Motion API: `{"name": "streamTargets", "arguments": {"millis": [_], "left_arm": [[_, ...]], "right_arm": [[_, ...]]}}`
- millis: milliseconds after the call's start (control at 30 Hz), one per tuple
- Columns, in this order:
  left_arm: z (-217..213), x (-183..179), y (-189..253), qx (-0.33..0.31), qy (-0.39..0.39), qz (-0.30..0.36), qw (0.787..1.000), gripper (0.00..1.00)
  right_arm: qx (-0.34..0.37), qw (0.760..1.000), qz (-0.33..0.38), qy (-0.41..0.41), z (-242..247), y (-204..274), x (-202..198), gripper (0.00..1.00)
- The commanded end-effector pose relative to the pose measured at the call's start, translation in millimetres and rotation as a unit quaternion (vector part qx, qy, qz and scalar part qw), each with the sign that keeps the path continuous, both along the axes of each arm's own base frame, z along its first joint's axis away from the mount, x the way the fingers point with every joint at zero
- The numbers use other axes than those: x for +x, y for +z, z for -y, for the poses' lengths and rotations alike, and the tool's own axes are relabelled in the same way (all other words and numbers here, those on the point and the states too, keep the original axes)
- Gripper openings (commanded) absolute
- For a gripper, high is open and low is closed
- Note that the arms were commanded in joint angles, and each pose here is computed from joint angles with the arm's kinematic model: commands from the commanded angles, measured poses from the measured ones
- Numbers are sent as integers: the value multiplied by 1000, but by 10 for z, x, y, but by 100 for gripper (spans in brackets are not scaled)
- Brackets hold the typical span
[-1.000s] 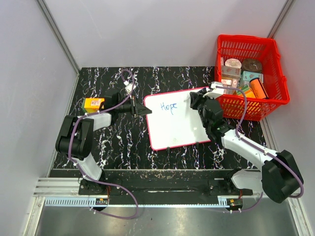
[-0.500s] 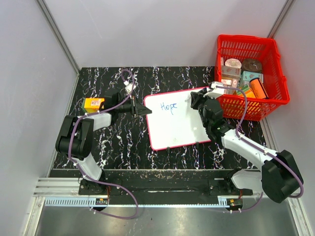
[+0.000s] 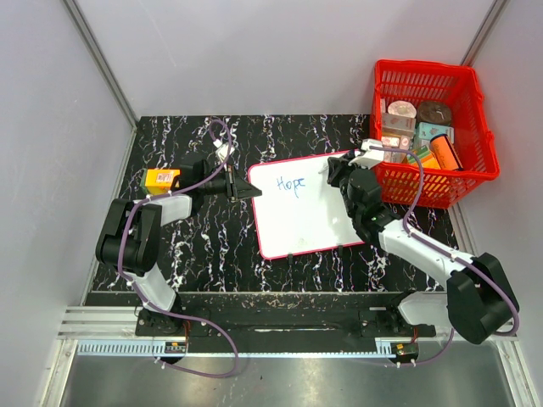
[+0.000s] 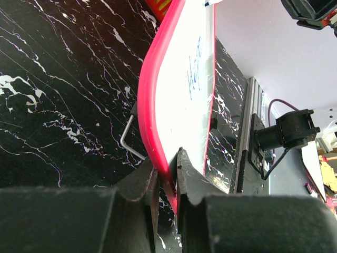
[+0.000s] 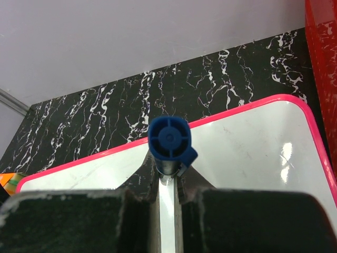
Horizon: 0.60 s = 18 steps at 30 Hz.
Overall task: Write a sentence on the whiteboard
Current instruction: Write on the whiteboard with the whiteboard.
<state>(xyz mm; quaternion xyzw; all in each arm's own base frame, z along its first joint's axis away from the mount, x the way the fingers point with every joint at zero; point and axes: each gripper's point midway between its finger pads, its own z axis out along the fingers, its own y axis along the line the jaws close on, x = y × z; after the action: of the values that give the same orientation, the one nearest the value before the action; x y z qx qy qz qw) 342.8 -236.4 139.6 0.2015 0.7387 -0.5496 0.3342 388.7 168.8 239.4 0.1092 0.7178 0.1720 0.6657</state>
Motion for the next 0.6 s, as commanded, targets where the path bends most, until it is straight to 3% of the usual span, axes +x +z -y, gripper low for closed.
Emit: {"name": "streamTargets", "arguments": {"millis": [0,567], "left_arm": [[47,79,-141,48,11,78,996,0],[-136,-14,-118,94,40,73,992,0]], "right_arm": [[23,999,40,5,-21,296,47,0],[29,992,83,91,-248,619,-135,0]]}}
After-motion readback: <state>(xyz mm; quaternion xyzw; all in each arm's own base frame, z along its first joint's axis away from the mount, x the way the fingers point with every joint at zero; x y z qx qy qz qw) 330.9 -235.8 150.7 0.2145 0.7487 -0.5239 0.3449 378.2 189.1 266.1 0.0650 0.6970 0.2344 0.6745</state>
